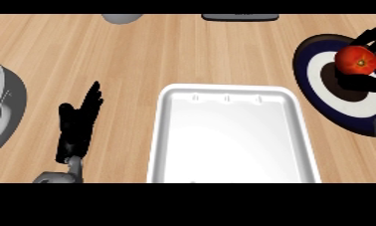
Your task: Pick the tomato from the tray and place it in the plate
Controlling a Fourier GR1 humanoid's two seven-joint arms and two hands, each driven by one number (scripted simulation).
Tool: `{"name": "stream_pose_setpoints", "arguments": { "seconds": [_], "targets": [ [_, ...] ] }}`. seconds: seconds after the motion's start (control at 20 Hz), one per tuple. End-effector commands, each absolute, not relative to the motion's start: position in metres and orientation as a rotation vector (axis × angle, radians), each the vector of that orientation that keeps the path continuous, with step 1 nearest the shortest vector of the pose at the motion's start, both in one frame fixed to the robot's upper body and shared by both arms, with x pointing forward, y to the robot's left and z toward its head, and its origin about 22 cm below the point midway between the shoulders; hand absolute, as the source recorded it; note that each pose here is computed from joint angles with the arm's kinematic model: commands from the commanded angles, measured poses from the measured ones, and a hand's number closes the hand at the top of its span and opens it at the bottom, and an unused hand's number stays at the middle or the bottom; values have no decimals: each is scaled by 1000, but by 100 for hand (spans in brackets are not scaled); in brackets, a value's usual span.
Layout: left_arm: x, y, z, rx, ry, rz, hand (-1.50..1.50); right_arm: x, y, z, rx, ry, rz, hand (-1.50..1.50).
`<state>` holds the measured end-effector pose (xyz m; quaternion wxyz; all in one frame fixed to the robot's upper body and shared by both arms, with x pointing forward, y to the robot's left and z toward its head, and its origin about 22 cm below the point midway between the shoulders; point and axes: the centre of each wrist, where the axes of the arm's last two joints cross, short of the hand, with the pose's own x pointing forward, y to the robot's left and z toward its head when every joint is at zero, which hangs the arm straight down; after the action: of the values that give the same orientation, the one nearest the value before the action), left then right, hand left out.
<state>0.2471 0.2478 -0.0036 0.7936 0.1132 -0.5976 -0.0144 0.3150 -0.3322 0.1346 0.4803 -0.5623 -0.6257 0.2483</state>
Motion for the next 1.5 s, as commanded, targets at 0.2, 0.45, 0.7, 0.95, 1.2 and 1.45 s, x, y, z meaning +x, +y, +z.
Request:
{"name": "stream_pose_setpoints", "arguments": {
  "seconds": [0.2,0.45,0.7,0.95,1.2,1.45],
  "targets": [
    [249,249,-16,220,-1289,-25,0,334,-391,95,-1356,-1362,672,150],
    [263,235,-12,233,-1294,-32,0,348,-418,97,-1198,-1275,733,150],
    [237,266,-7,235,-1285,-53,0,357,-418,81,-1064,-1081,818,-150],
    [237,253,-8,242,-1295,-46,0,359,-432,81,-968,-1219,885,-150],
    [252,256,-10,241,-1283,-26,0,356,-441,97,-770,-1625,653,-150],
    [235,247,-24,254,-1280,-13,0,347,-464,101,-597,-1796,310,-150]
  ]
}}
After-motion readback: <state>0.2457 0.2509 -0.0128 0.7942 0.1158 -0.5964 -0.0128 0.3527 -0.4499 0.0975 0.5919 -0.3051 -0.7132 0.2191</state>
